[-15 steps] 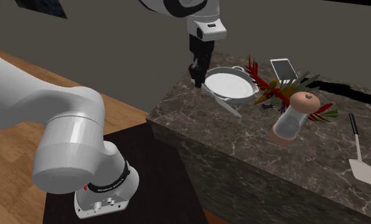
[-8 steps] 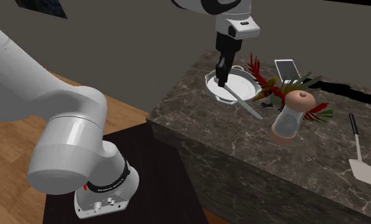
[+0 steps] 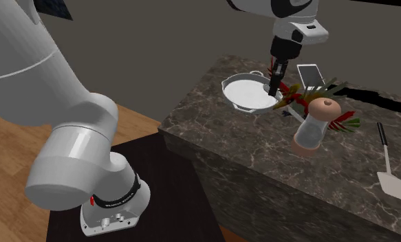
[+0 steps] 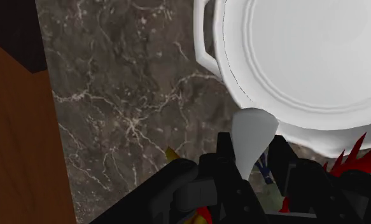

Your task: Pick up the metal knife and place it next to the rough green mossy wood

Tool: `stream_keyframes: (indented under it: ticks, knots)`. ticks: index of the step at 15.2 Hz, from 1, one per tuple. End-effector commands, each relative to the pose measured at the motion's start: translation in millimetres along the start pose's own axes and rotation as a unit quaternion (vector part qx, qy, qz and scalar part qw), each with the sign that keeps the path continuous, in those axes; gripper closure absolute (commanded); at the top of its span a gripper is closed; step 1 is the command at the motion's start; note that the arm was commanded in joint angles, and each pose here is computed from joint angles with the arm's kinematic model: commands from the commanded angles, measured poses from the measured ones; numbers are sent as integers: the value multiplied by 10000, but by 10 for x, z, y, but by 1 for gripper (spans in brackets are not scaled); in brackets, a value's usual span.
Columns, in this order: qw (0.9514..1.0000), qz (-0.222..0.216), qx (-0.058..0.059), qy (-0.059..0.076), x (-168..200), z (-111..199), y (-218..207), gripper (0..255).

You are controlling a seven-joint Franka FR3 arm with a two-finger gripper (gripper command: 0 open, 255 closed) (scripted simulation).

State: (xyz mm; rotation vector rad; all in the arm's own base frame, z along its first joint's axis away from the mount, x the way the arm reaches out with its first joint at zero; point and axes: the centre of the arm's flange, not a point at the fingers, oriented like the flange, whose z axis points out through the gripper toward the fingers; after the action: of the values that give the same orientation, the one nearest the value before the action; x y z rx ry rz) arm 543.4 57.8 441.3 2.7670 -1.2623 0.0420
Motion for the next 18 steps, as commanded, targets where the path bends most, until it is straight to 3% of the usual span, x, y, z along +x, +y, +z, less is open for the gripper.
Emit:
stream_keyframes:
  ticks: [1,15,18]
  knots:
    - [10000,1,-2,3,250,11,-123,255]
    - [10000,1,-2,3,1962,66,-828,255]
    - [10000,0,-2,3,1951,224,-841,255]
